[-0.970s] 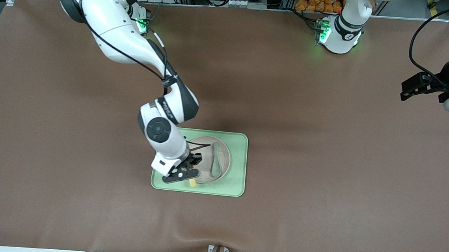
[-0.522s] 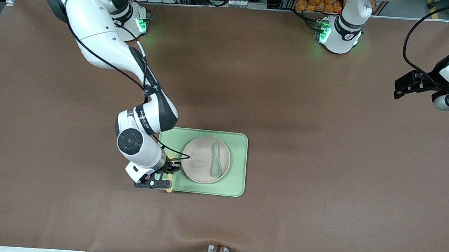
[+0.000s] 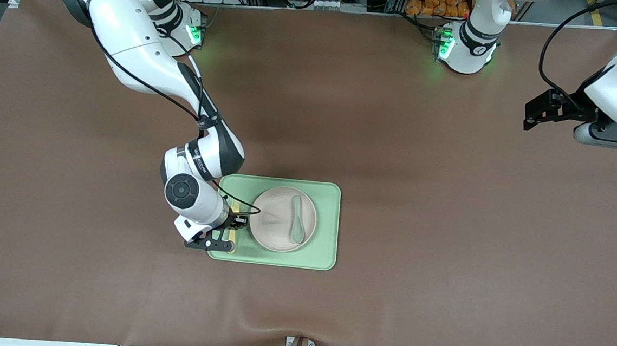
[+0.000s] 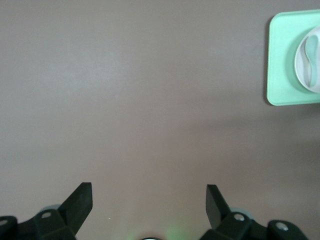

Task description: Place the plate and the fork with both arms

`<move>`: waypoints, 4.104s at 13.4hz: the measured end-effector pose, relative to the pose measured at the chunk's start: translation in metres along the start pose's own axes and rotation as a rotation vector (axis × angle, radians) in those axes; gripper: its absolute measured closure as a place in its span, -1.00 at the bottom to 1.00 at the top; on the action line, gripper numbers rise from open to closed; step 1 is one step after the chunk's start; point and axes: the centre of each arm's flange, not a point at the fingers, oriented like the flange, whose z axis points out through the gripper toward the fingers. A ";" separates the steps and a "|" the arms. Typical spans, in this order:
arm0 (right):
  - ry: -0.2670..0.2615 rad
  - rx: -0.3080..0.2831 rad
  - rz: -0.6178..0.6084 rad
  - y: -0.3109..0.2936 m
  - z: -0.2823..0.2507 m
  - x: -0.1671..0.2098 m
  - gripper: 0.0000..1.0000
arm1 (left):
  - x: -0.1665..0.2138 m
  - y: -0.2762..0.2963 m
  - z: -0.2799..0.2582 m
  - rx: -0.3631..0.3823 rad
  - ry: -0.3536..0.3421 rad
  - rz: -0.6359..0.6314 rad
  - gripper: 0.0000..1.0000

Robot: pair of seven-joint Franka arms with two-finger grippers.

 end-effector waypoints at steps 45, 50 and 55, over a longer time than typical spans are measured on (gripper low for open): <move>0.134 -0.047 0.023 0.243 -0.464 -0.113 -1.00 | 0.003 -0.018 0.002 0.011 0.013 -0.037 -1.00; 0.108 -0.059 -0.064 0.248 -0.444 -0.108 -1.00 | 0.003 -0.019 0.002 0.011 0.012 -0.038 -1.00; 0.117 -0.080 -0.070 0.249 -0.449 -0.109 -1.00 | 0.003 -0.018 0.002 0.011 0.012 -0.038 -1.00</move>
